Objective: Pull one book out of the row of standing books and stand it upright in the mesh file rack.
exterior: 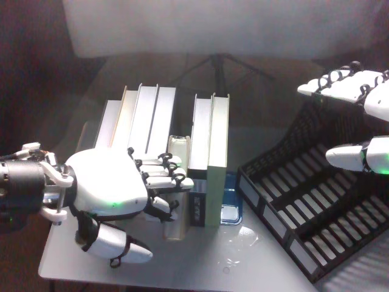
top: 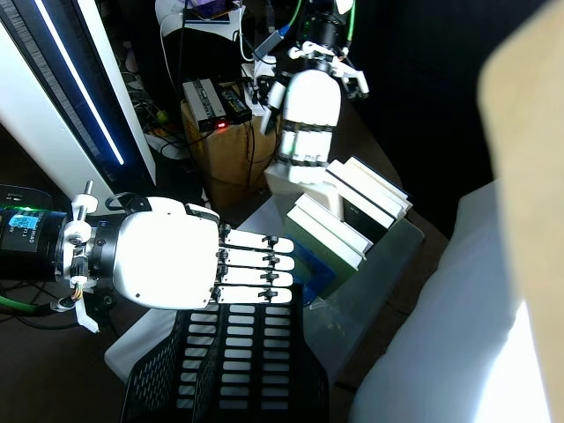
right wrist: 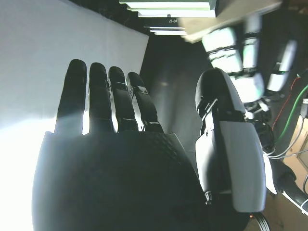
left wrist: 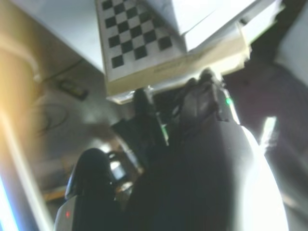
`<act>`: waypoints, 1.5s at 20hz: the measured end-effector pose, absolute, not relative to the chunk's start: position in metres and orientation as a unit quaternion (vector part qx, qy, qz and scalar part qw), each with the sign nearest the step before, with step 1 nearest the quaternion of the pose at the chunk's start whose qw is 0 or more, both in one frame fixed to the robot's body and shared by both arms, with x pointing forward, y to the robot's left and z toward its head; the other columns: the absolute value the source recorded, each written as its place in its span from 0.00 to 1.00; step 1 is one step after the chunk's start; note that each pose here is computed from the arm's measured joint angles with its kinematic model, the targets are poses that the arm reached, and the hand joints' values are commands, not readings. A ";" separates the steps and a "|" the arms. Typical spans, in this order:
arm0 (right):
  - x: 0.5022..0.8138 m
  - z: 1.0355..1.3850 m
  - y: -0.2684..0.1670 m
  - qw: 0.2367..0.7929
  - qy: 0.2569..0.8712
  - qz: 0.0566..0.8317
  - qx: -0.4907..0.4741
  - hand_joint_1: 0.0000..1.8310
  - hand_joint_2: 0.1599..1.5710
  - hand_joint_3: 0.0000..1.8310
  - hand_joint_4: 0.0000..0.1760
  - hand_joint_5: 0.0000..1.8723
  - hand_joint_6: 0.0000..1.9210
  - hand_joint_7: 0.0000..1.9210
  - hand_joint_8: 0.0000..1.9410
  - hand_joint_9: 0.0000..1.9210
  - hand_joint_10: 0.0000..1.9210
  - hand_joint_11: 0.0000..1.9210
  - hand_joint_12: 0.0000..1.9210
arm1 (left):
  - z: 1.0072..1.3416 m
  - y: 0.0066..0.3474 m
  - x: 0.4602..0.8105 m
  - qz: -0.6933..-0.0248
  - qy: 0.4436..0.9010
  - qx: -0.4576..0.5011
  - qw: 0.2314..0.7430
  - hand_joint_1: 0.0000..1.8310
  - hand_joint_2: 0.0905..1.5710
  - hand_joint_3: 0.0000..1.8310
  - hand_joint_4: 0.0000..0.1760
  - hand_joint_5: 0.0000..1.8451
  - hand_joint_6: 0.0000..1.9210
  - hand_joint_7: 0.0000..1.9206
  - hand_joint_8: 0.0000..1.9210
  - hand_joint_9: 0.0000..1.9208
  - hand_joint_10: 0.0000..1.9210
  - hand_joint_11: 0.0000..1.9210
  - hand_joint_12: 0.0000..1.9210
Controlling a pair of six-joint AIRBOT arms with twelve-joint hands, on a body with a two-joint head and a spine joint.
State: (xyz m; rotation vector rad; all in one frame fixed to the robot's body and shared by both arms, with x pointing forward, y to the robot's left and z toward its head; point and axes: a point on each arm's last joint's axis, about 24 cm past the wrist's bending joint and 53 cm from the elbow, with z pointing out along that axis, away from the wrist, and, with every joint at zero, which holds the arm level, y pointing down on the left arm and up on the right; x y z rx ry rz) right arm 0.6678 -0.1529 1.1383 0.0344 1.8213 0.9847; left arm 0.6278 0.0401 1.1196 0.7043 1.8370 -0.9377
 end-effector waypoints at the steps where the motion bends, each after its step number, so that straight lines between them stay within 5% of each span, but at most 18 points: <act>1: 0.668 1.138 -0.152 0.510 0.756 0.410 0.014 0.19 0.80 0.00 0.00 0.00 0.00 0.00 0.00 0.00 0.00 0.00 0.00 | 1.118 0.042 0.626 -0.383 0.749 0.285 0.460 0.06 0.82 0.00 0.14 0.31 0.00 0.00 0.00 0.00 0.00 0.00 0.00; 2: 0.668 1.139 -0.153 0.510 0.756 0.409 0.015 0.18 0.80 0.00 0.00 0.00 0.00 0.00 0.00 0.00 0.00 0.00 0.00 | 1.116 0.042 0.624 -0.386 0.750 0.283 0.457 0.06 0.81 0.00 0.19 0.30 0.00 0.00 0.00 0.00 0.00 0.00 0.00; 3: 0.668 1.139 -0.153 0.511 0.755 0.410 0.017 0.18 0.80 0.00 0.00 0.00 0.00 0.00 0.00 0.00 0.00 0.00 0.00 | 1.113 0.043 0.622 -0.387 0.751 0.283 0.453 0.07 0.80 0.00 0.09 0.31 0.00 0.00 0.00 0.00 0.00 0.00 0.00; 6: 0.668 1.139 -0.153 0.510 0.755 0.411 0.017 0.16 0.80 0.00 0.00 0.00 0.00 0.00 0.00 0.00 0.00 0.00 0.00 | 1.107 0.039 0.611 -0.402 0.754 0.279 0.438 0.08 0.81 0.00 0.00 0.32 0.01 0.00 0.00 0.00 0.00 0.00 0.00; 9: 0.668 1.138 -0.153 0.510 0.756 0.410 0.018 0.18 0.79 0.00 0.00 0.00 0.00 0.00 0.00 0.00 0.00 0.00 0.00 | 1.105 0.035 0.602 -0.418 0.753 0.277 0.427 0.05 0.82 0.00 0.00 0.30 0.00 0.00 0.00 0.00 0.00 0.00 0.00; 12: 0.666 1.139 -0.153 0.510 0.756 0.410 0.017 0.20 0.79 0.00 0.00 0.00 0.00 0.00 0.00 0.00 0.00 0.00 0.00 | 1.116 0.045 0.610 -0.424 0.750 0.251 0.442 0.02 0.86 0.01 0.00 0.14 0.00 0.00 0.00 0.00 0.00 0.00 0.00; 13: 0.663 1.140 -0.149 0.509 0.755 0.413 0.014 0.24 0.78 0.00 0.00 0.00 0.00 0.00 0.00 0.00 0.00 0.00 0.00 | 1.125 0.051 0.616 -0.426 0.746 0.234 0.456 0.00 0.89 0.01 0.05 0.01 0.00 0.00 0.00 0.00 0.00 0.00 0.00; 14: 0.661 1.141 -0.146 0.510 0.753 0.416 0.010 0.24 0.78 0.00 0.00 0.00 0.00 0.00 0.00 0.00 0.00 0.00 0.00 | 1.130 0.053 0.619 -0.427 0.743 0.226 0.463 0.00 0.89 0.01 0.05 0.01 0.00 0.00 0.00 0.00 0.00 0.00 0.00; 15: 0.657 1.145 -0.141 0.511 0.750 0.421 0.002 0.25 0.77 0.00 0.00 0.00 0.00 0.00 0.00 0.00 0.00 0.00 0.00 | 1.138 0.057 0.621 -0.431 0.737 0.217 0.475 0.00 0.89 0.01 0.27 0.00 0.00 0.00 0.00 0.00 0.00 0.00 0.00; 17: 0.652 1.155 -0.135 0.517 0.742 0.426 -0.016 0.26 0.75 0.00 0.00 0.00 0.00 0.00 0.00 0.00 0.00 0.00 0.00 | 1.160 0.066 0.625 -0.444 0.717 0.198 0.499 0.00 0.89 0.01 0.32 0.00 0.00 0.00 0.00 0.00 0.00 0.00 0.00; 20: 0.646 1.175 -0.125 0.530 0.726 0.436 -0.049 0.30 0.72 0.00 0.00 0.00 0.00 0.00 0.00 0.00 0.00 0.00 0.00 | 1.189 0.088 0.634 -0.462 0.691 0.155 0.535 0.00 0.88 0.00 0.20 0.00 0.00 0.00 0.00 0.00 0.00 0.00 0.00; 21: 0.643 1.178 -0.119 0.528 0.724 0.440 -0.061 0.31 0.72 0.00 0.00 0.00 0.00 0.00 0.00 0.00 0.00 0.00 0.00 | 1.194 0.096 0.637 -0.460 0.685 0.143 0.546 0.00 0.89 0.01 0.00 0.00 0.00 0.00 0.00 0.00 0.00 0.00 0.00; 23: 0.639 1.181 -0.108 0.524 0.724 0.439 -0.095 0.37 0.70 0.00 0.00 0.00 0.00 0.00 0.00 0.00 0.00 0.00 0.00 | 1.197 0.111 0.646 -0.453 0.682 0.116 0.562 0.04 0.88 0.00 0.00 0.00 0.00 0.00 0.00 0.00 0.00 0.00 0.00; 24: 0.639 1.183 -0.100 0.520 0.723 0.442 -0.107 0.38 0.69 0.00 0.00 0.00 0.00 0.00 0.00 0.00 0.00 0.00 0.00 | 1.197 0.124 0.655 -0.442 0.683 0.097 0.574 0.07 0.88 0.00 0.05 0.00 0.00 0.00 0.00 0.00 0.00 0.00 0.00; 25: 0.640 1.185 -0.092 0.519 0.724 0.438 -0.127 0.37 0.68 0.00 0.00 0.00 0.00 0.00 0.00 0.00 0.00 0.00 0.00 | 1.197 0.141 0.668 -0.431 0.685 0.069 0.583 0.18 0.87 0.00 0.30 0.00 0.00 0.00 0.00 0.00 0.00 0.00 0.00; 30: 0.644 1.183 -0.049 0.500 0.728 0.422 -0.206 0.41 0.65 0.00 0.00 0.00 0.00 0.00 0.00 0.00 0.00 0.00 0.00 | 1.191 0.187 0.702 -0.384 0.698 0.004 0.604 0.23 0.86 0.00 0.28 0.00 0.00 0.00 0.00 0.00 0.00 0.02 0.01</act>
